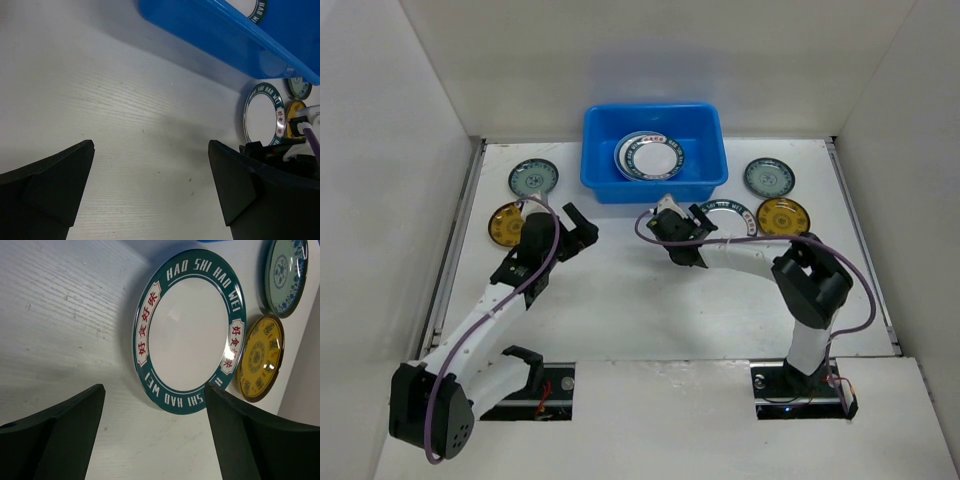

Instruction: Place the plates into the plastic bin on the countertop

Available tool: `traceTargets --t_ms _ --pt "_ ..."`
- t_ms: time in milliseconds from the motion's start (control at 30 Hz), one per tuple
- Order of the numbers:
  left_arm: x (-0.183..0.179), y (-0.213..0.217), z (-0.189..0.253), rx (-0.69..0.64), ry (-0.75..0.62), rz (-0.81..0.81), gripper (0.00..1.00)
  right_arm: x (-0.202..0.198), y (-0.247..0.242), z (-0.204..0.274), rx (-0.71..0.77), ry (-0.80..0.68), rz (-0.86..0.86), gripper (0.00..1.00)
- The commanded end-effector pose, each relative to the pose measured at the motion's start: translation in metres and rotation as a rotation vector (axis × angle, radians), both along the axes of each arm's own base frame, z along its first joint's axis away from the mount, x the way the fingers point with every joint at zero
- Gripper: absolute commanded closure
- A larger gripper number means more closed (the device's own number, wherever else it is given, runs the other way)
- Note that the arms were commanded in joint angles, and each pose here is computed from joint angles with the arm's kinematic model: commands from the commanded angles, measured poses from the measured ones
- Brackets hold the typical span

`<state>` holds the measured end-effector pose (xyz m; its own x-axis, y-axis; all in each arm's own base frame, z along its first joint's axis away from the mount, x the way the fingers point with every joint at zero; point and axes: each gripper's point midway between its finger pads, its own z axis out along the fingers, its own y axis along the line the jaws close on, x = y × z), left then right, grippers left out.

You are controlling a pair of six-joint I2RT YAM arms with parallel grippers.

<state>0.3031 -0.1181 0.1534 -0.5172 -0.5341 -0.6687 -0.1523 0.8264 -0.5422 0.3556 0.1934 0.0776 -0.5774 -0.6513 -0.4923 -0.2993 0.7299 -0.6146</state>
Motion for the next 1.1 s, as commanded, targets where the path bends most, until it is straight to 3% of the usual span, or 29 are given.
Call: traceTargets --t_ms 0,300,633,933,1067 --pt "-0.003 0.007 0.002 0.006 -0.019 0.007 0.00 0.013 0.005 0.014 -0.054 -0.055 0.001 0.15" --pt "-0.008 0.020 -0.001 0.012 -0.007 0.031 0.00 0.014 0.006 -0.012 -0.109 0.000 0.011 0.21" --pt "-0.007 0.026 -0.001 0.013 -0.002 0.037 0.00 0.023 -0.010 -0.029 -0.166 0.022 -0.036 0.37" --pt "-0.007 0.029 -0.001 0.010 -0.003 0.042 0.00 0.030 -0.026 -0.033 -0.184 0.026 -0.083 0.42" --pt "-0.008 0.029 -0.001 0.010 -0.003 0.044 0.00 0.033 -0.028 -0.033 -0.188 0.026 -0.089 0.57"
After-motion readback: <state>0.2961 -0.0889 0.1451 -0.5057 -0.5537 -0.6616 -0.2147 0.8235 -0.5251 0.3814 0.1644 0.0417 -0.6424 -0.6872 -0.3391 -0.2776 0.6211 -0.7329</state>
